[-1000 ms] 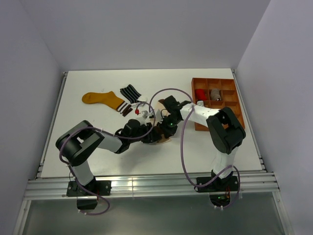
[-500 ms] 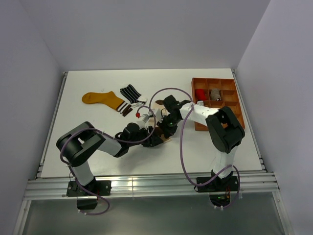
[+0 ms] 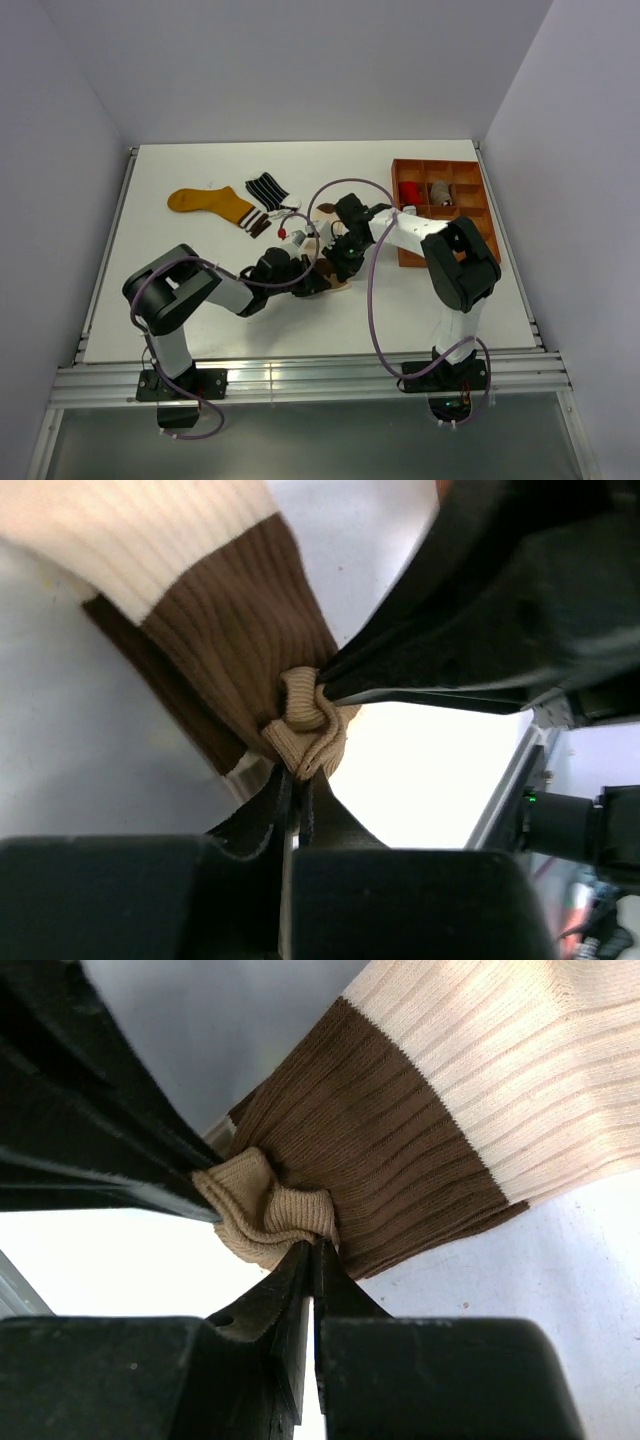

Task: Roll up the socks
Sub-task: Roll the sock at the center of the board.

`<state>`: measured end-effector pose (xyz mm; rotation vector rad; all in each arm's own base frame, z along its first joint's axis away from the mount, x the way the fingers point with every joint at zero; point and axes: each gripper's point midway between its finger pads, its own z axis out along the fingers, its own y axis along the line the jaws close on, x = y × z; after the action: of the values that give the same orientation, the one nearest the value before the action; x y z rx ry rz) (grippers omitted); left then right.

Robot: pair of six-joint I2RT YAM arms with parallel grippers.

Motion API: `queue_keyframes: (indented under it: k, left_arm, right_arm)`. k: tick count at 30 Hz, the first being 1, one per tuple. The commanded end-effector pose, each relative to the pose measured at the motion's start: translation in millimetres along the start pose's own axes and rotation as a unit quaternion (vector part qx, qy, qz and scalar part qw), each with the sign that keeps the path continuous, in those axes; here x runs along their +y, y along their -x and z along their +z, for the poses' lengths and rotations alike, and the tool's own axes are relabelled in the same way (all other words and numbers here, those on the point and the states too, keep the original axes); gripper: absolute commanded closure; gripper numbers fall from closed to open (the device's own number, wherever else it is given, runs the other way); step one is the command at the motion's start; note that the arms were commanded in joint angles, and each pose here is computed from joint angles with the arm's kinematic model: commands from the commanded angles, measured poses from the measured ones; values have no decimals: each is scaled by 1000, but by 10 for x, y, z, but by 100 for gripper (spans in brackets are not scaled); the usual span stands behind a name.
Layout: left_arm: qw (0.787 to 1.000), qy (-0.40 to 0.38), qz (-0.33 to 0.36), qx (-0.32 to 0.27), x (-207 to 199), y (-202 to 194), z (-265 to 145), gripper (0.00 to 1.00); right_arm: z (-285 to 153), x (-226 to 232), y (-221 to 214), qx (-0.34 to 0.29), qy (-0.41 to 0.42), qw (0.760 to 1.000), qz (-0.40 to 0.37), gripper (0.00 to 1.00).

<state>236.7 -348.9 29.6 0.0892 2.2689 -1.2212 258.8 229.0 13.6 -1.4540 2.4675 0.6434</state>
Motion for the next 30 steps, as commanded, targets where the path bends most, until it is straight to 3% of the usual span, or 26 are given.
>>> queue_keyframes:
  k: [1, 9, 16, 22, 30]
  left_arm:
    - [998, 17, -56, 32, 97, -134, 30, 100]
    - [976, 68, -177, 106, 386, -335, 16, 100]
    - [953, 126, -221, 165, 519, -506, -8, 100]
    - [932, 159, -258, 199, 666, -537, -183, 100]
    - [900, 230, -284, 240, 782, -488, -367, 100]
  right_arm:
    - [168, -115, -406, 71, -19, 997, 7, 94]
    - [44, -205, -281, 29, -24, 999, 27, 86]
    - [-171, -235, -106, -32, -29, 999, 23, 70]
    - [-569, -287, 63, -107, -47, 993, 4, 63]
    - [-927, -206, 99, -176, -100, 973, -112, 59]
